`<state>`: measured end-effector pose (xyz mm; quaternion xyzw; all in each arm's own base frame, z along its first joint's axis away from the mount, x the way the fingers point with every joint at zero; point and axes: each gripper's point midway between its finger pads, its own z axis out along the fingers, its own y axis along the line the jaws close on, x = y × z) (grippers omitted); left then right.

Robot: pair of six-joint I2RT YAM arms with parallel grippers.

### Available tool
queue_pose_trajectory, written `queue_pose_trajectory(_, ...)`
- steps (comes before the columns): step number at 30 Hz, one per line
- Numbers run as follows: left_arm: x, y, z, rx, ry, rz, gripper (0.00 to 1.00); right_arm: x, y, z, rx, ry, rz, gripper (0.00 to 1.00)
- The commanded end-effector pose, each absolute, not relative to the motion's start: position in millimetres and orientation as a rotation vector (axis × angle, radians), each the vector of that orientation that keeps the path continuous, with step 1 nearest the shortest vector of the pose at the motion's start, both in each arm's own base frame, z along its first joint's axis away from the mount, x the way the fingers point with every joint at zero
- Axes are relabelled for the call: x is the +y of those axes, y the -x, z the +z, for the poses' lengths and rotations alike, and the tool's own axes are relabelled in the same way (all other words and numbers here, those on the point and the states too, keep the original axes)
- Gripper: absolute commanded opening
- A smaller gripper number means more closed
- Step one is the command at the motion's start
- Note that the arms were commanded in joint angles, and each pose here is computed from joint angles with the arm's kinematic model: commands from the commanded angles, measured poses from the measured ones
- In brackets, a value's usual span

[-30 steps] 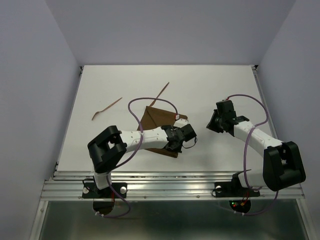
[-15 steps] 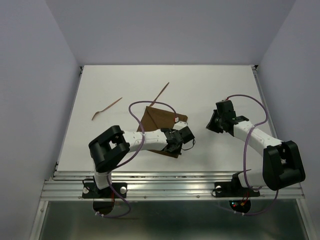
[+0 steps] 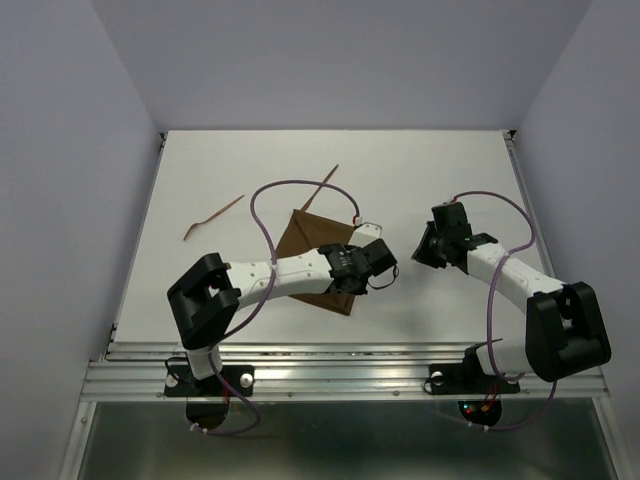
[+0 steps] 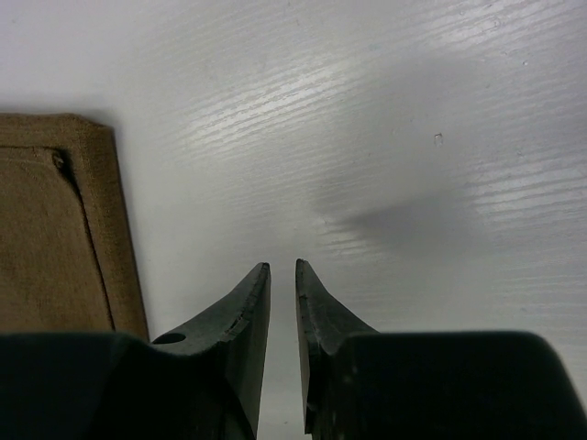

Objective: Fold the napkin into a case and place the utensils inside
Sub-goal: Pick up the upper triangle-folded napkin from the center of the board.

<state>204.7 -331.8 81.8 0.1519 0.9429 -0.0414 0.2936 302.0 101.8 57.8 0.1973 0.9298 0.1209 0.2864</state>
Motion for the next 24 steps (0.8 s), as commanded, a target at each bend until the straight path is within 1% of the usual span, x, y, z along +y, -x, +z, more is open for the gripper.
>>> queue_pose_trajectory(1, -338.1, -206.7, 82.1, 2.476, -0.48, -0.045, 0.39, 101.6, -304.9, 66.2, 2.439, -0.523, 0.345, 0.23)
queue_pose_trajectory(2, -337.6, -206.9, 76.2, 2.478, -0.494, -0.023, 0.47, 101.0, -303.7, 64.9, 2.441, -0.524, 0.342, 0.23)
queue_pose_trajectory(4, -334.1, -207.2, 69.0, 2.476, -0.508, 0.008, 0.52, 100.2, -302.9, 63.4, 2.443, -0.527, 0.337, 0.24)
queue_pose_trajectory(5, -335.5, -208.7, 67.0, 2.464, -0.508, 0.005, 0.53, 98.8, -302.4, 62.2, 2.443, -0.532, 0.328, 0.24)
queue_pose_trajectory(13, -333.8, -201.8, 47.4, 2.473, -0.583, -0.023, 0.51, 96.9, -304.1, 61.9, 2.44, -0.535, 0.312, 0.24)
queue_pose_trajectory(18, -336.6, -199.7, 41.3, 2.478, -0.608, -0.036, 0.45, 98.2, -304.6, 60.4, 2.448, -0.534, 0.316, 0.24)
queue_pose_trajectory(24, -337.3, -197.7, 39.2, 2.479, -0.618, -0.031, 0.45, 99.7, -305.9, 60.4, 2.448, -0.535, 0.325, 0.24)
